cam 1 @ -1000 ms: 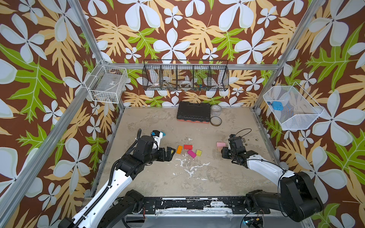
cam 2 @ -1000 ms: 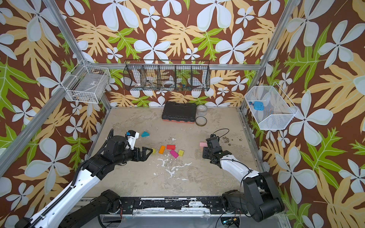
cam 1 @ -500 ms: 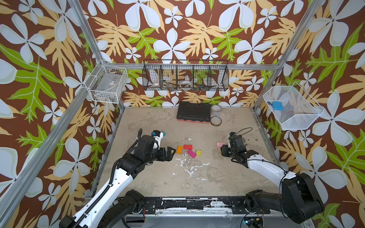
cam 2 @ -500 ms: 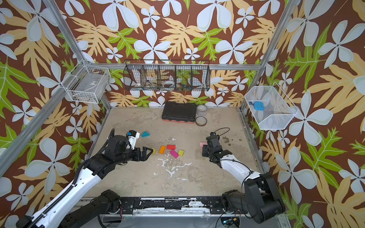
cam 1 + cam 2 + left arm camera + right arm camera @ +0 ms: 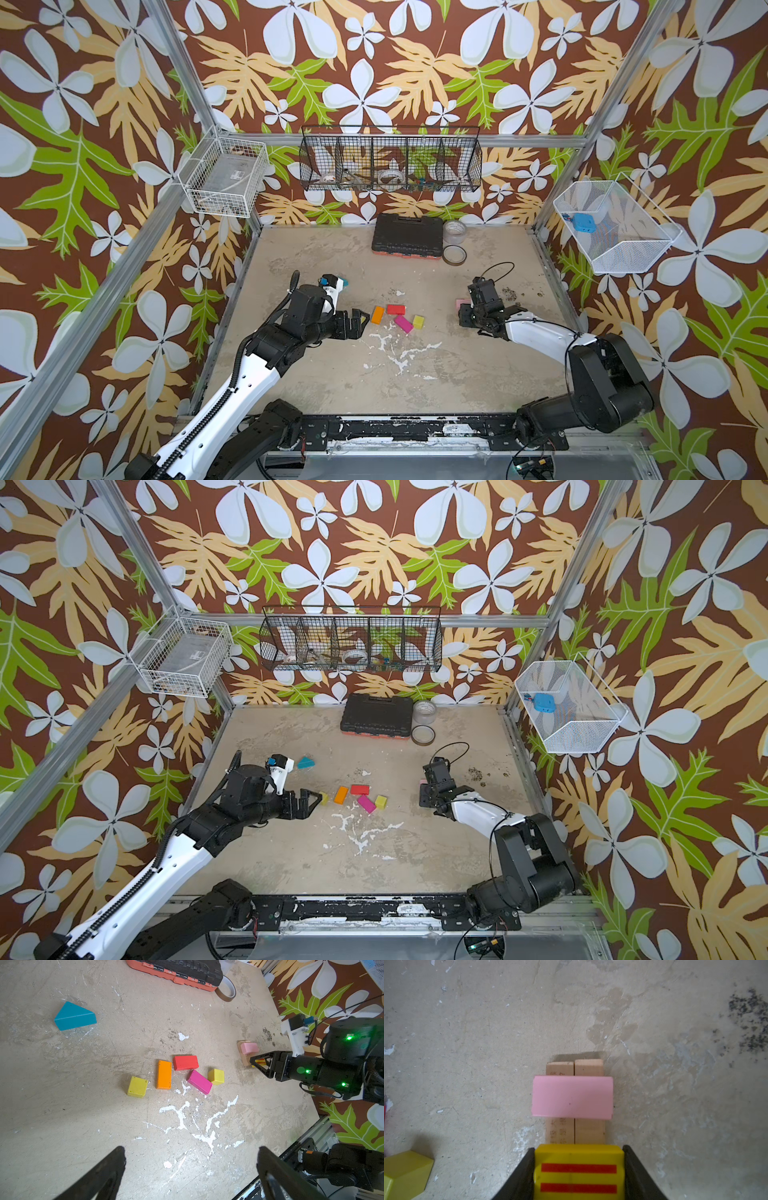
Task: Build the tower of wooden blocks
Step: 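Lower the yellow striped block beside the pink block and open the right gripper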
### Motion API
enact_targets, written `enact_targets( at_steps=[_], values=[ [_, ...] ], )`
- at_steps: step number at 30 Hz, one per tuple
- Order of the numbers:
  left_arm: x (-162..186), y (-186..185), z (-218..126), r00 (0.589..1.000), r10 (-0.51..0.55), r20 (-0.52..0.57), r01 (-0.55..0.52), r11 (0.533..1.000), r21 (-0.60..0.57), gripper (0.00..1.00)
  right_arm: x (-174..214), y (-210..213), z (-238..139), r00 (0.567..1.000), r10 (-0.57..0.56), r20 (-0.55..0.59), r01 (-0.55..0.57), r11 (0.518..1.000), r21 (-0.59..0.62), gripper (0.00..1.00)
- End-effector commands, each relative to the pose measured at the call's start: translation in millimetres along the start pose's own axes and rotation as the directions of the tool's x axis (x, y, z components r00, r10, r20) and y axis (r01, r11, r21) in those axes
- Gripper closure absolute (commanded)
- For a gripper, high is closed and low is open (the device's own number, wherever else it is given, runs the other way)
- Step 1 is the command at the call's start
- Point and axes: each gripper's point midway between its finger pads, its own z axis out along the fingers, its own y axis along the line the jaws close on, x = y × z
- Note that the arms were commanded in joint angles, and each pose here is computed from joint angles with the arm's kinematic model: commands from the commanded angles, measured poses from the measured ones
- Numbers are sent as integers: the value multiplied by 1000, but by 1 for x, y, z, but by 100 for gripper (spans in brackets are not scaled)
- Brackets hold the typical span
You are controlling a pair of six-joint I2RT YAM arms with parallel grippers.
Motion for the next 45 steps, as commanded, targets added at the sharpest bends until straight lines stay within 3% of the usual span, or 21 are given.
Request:
enact_targets(
  at_steps=[1,25,45],
  values=[
    [-4,-1,-2,1000,6,18,-6,1000,3,0,-3,-1,1,1000,-4,3,4,1000,13,72],
    [-1,1,3,1000,1,-1,-1,1000,-6,0,-6,0,10,1000,-28,-12,29,998,62,71],
    [-1,1,2,1000,0,1,0,1000,-6,0,-7,-1,14,999,-30,-16,31,996,81,64]
  ],
)
